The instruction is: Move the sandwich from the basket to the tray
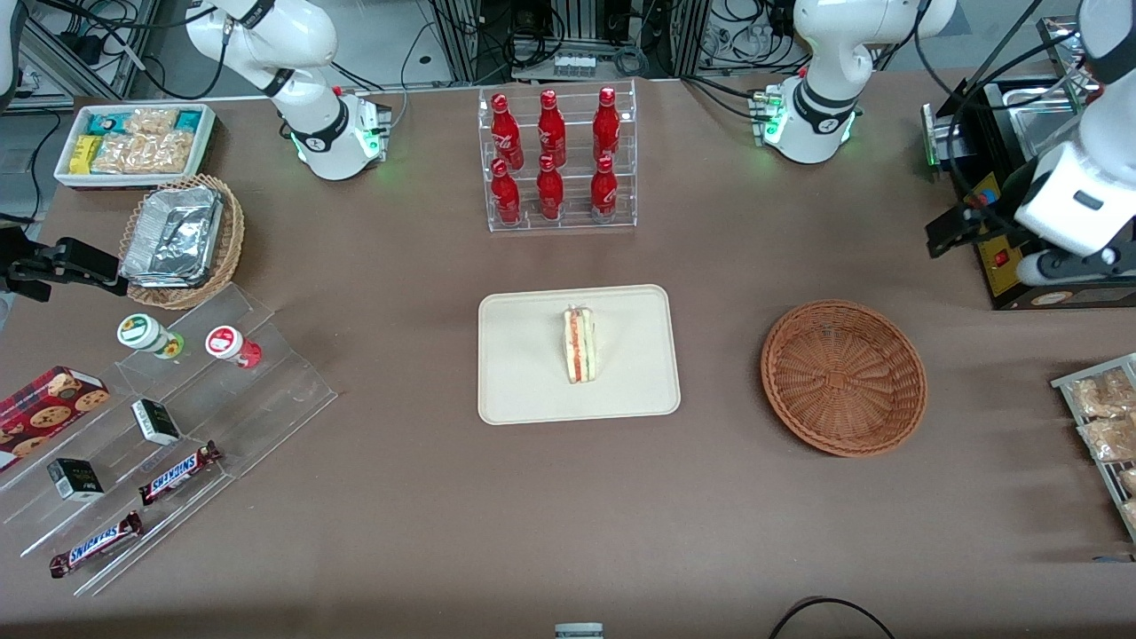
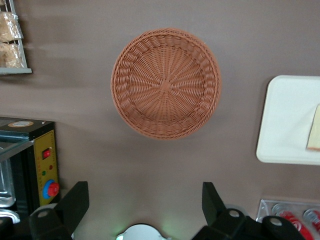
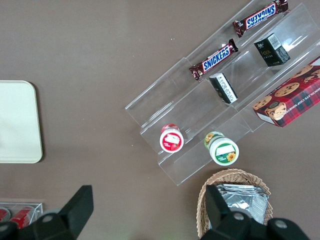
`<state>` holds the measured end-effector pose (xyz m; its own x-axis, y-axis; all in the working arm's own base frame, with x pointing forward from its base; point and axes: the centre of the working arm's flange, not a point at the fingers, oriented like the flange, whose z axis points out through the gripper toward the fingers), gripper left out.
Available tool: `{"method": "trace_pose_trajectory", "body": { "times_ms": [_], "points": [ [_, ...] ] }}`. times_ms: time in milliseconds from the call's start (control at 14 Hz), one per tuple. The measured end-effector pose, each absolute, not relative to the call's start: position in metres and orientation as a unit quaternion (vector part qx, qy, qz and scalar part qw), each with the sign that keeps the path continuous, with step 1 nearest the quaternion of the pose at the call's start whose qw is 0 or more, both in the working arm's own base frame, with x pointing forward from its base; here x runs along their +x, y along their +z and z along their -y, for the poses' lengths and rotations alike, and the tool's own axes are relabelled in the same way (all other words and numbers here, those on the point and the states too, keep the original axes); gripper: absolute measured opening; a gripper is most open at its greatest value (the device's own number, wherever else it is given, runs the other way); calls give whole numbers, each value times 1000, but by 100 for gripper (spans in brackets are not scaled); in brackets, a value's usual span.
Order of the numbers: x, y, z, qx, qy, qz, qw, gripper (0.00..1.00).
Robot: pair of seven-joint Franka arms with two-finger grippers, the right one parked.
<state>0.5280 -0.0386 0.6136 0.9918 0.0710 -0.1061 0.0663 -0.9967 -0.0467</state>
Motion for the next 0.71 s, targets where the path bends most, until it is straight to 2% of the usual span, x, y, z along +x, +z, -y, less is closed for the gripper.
{"method": "trace_pose_trajectory", "body": {
  "times_ms": [286, 714],
  "points": [
    [519, 615, 39, -998, 53, 17, 21, 100],
    [531, 616, 57, -999, 47, -5, 20, 100]
  ]
}}
